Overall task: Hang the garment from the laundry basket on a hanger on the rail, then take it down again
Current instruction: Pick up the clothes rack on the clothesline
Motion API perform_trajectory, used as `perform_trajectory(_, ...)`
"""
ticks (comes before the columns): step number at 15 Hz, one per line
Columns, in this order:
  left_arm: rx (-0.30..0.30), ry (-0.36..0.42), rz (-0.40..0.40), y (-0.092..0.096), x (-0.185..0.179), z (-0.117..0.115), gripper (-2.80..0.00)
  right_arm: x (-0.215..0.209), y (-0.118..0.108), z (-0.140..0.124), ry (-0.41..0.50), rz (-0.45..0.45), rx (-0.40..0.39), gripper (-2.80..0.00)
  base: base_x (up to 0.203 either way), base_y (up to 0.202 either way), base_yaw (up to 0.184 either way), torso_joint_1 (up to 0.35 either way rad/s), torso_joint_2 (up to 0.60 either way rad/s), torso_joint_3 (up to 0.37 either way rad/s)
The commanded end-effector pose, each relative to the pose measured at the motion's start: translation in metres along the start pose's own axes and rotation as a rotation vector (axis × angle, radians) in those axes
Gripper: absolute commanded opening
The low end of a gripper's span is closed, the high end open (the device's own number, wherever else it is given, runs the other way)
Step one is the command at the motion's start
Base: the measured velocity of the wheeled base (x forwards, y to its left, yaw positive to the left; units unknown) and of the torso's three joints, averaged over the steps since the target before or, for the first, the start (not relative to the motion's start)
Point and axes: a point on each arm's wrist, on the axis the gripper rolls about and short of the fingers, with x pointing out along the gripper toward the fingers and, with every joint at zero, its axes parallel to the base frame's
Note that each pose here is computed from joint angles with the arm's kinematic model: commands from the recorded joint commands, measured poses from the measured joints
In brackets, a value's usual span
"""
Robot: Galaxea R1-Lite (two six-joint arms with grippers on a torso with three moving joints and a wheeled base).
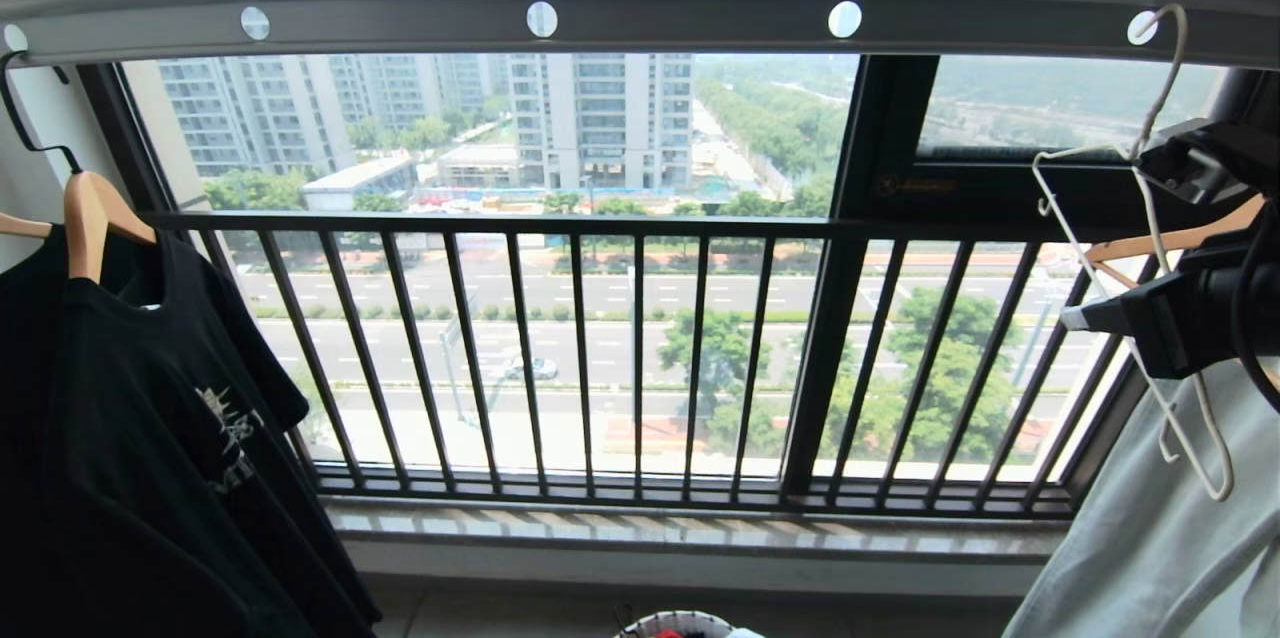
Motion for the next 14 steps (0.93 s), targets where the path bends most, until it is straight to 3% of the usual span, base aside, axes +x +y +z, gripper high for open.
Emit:
perform_trajectory(1,-0.001,0.001,0.001,0.0,0.0,0.0,-2.8,-0.023,0.001,-0.004,-0.054,0.0,-0.01,-2.8,0.0,0.0,0.0,0.0,0.0,0.0)
perform_trajectory(9,-0.001,0.001,0.001,0.0,0.0,0.0,-2.8,-0.063,0.01,-0.016,-0.173,0.113,-0.025,-2.8,0.0,0.0,0.0,0.0,0.0,0.0)
perform_trajectory(14,-0.001,0.001,0.001,0.0,0.0,0.0,-2.8,-0.088,0.02,-0.045,-0.232,0.274,-0.038,-2.8,0.0,0.0,0.0,0.0,0.0,0.0)
